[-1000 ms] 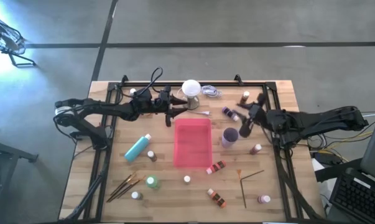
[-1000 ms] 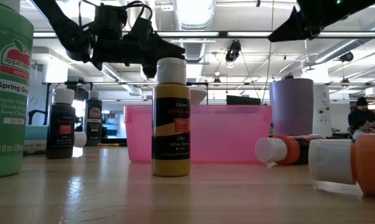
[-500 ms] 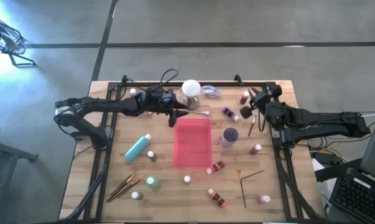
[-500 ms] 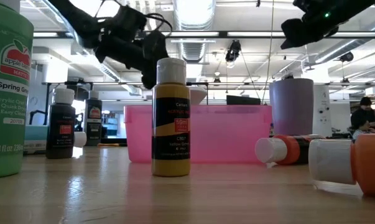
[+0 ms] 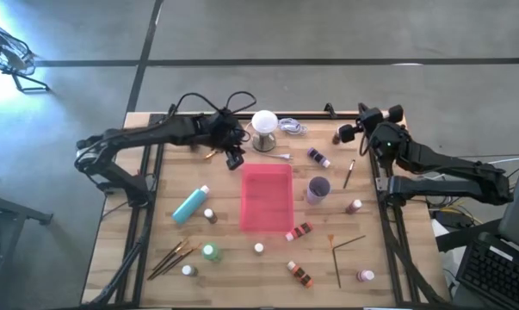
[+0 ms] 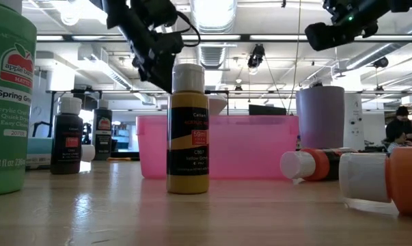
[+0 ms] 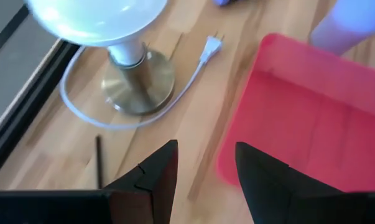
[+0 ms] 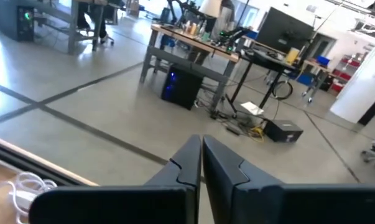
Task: Pick & Place Paint Supplies
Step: Put the orange paintbrush into the purple cup
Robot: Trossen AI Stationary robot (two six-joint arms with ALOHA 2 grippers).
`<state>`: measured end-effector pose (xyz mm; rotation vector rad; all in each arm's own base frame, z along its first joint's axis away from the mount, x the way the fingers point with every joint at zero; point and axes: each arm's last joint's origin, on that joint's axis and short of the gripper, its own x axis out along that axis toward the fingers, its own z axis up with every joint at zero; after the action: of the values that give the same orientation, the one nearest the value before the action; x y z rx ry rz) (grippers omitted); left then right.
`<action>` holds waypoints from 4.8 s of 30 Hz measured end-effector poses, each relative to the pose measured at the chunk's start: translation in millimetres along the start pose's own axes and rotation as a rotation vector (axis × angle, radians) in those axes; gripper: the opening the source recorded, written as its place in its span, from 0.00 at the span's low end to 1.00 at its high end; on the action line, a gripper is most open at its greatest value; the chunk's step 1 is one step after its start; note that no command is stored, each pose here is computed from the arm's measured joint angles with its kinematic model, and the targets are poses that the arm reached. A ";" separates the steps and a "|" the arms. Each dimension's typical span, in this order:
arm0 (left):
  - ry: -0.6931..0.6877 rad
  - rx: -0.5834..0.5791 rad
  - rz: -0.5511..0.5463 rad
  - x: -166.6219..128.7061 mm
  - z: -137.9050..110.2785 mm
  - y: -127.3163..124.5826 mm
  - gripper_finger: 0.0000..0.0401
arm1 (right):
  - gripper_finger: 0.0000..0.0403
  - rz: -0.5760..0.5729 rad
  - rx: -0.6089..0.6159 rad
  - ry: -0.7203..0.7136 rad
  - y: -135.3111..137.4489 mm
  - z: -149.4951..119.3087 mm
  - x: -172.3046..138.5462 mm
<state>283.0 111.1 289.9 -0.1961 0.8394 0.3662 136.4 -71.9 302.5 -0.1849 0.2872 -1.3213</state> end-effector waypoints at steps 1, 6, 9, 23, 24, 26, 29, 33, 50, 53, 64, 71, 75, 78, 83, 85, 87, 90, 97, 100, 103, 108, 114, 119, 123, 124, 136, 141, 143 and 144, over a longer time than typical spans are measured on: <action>0.011 -0.004 0.004 -2.8 1.3 0.0 0.41 | 0.02 0.003 -0.010 0.000 0.2 -0.2 0.1; 0.043 -0.017 0.006 -14.0 7.2 -0.2 0.41 | 0.02 0.004 -0.055 -0.004 0.2 0.5 -0.1; 0.069 -0.042 0.008 -18.6 8.0 -0.2 0.41 | 0.02 0.003 -0.059 -0.006 0.2 0.7 -0.1; 0.223 -0.033 0.149 -20.3 -8.0 4.2 0.41 | 0.02 0.006 -0.047 -0.006 1.0 0.0 0.3; 0.229 -0.029 0.174 -20.6 -8.7 4.9 0.41 | 0.02 0.006 -0.045 -0.008 1.0 0.1 0.3; 0.237 -0.022 0.222 -21.1 -9.6 6.4 0.41 | 0.02 0.028 -0.036 -0.012 1.6 0.3 0.3; 0.234 -0.016 0.272 -21.5 -9.6 7.9 0.41 | 0.02 0.082 -0.031 -0.022 3.2 0.8 0.2; 0.241 -0.023 0.282 -21.1 -11.0 8.1 0.41 | 0.02 0.138 -0.034 -0.033 4.8 1.1 0.0; 0.551 -0.083 0.271 -19.9 -52.0 -4.6 0.41 | 0.02 0.150 -0.040 -0.033 5.6 0.1 0.1; 0.543 -0.088 0.264 -24.4 -51.0 -17.5 0.41 | 0.02 0.150 -0.038 -0.033 5.5 0.1 0.1; 0.356 -0.007 0.266 -22.3 -42.9 -54.4 0.41 | 0.02 0.303 0.008 -0.017 10.6 -4.2 -0.8; 0.207 0.126 0.271 -17.9 -33.1 -66.3 0.41 | 0.02 0.823 -0.045 -0.058 24.5 -6.1 -11.7; 0.114 0.152 0.246 -15.6 -23.8 -69.3 0.41 | 0.02 1.044 -0.135 -0.077 33.7 -10.0 -26.5; 0.026 0.176 0.242 -14.6 -14.9 -71.2 0.41 | 0.02 1.140 -0.211 -0.073 38.3 -10.2 -42.0; -0.160 0.236 0.224 -6.4 -4.4 -73.2 0.41 | 0.02 1.348 -0.348 -0.194 52.0 0.2 -77.1; -0.219 0.250 0.188 -0.5 -5.1 -72.0 0.41 | 0.02 1.405 -0.444 -0.282 57.8 3.7 -91.1; -0.246 0.257 0.132 5.3 -9.4 -70.0 0.41 | 0.02 1.429 -0.532 -0.354 63.5 6.1 -103.9; -0.280 0.247 0.079 12.7 -20.2 -65.4 0.41 | 0.02 1.394 -0.592 -0.351 73.8 7.5 -117.9; -0.462 0.193 0.077 4.8 -49.0 -51.1 0.41 | 0.02 1.399 -0.646 -0.056 100.1 12.7 -141.2; -0.545 0.176 0.071 -5.1 -61.1 -47.2 0.41 | 0.02 1.378 -0.685 0.101 111.9 20.7 -149.1; -0.595 0.146 0.061 -14.8 -71.9 -43.7 0.41 | 0.02 1.337 -0.711 0.242 123.7 26.7 -155.8; -0.620 0.042 0.028 -24.5 -89.1 -38.7 0.41 | 0.02 1.276 -0.806 0.398 142.2 14.5 -167.2; -0.615 -0.051 -0.004 -24.2 -107.5 -35.3 0.41 | 0.02 1.219 -0.864 0.507 151.1 -16.6 -181.7; -0.589 -0.105 -0.033 -19.6 -116.7 -35.4 0.41 | 0.02 1.216 -0.818 0.525 158.4 -35.7 -187.5; -0.539 -0.126 -0.096 -12.8 -127.0 -36.5 0.41 | 0.03 1.224 -0.790 0.521 161.3 -47.0 -186.8; -0.530 -0.134 -0.111 -11.8 -128.7 -36.7 0.41 | 0.04 1.216 -0.782 0.532 160.9 -48.5 -186.2; -0.515 -0.120 -0.135 -9.3 -133.5 -38.1 0.41 | 0.30 1.231 -0.694 0.723 154.7 -62.1 -192.3; -0.516 -0.119 -0.134 -9.5 -133.1 -38.1 0.41 | 0.37 1.236 -0.628 0.781 154.0 -68.8 -198.0; -0.516 -0.118 -0.134 -9.5 -133.2 -38.1 0.41 | 0.38 1.264 -0.610 0.768 155.0 -70.8 -202.1; -0.516 -0.118 -0.134 -9.5 -133.1 -38.1 0.41 | 0.39 1.278 -0.600 0.761 155.6 -71.6 -204.0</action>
<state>200.5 32.3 210.9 -0.2524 0.2939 0.3204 213.4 165.5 209.4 0.0344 1.2132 0.0565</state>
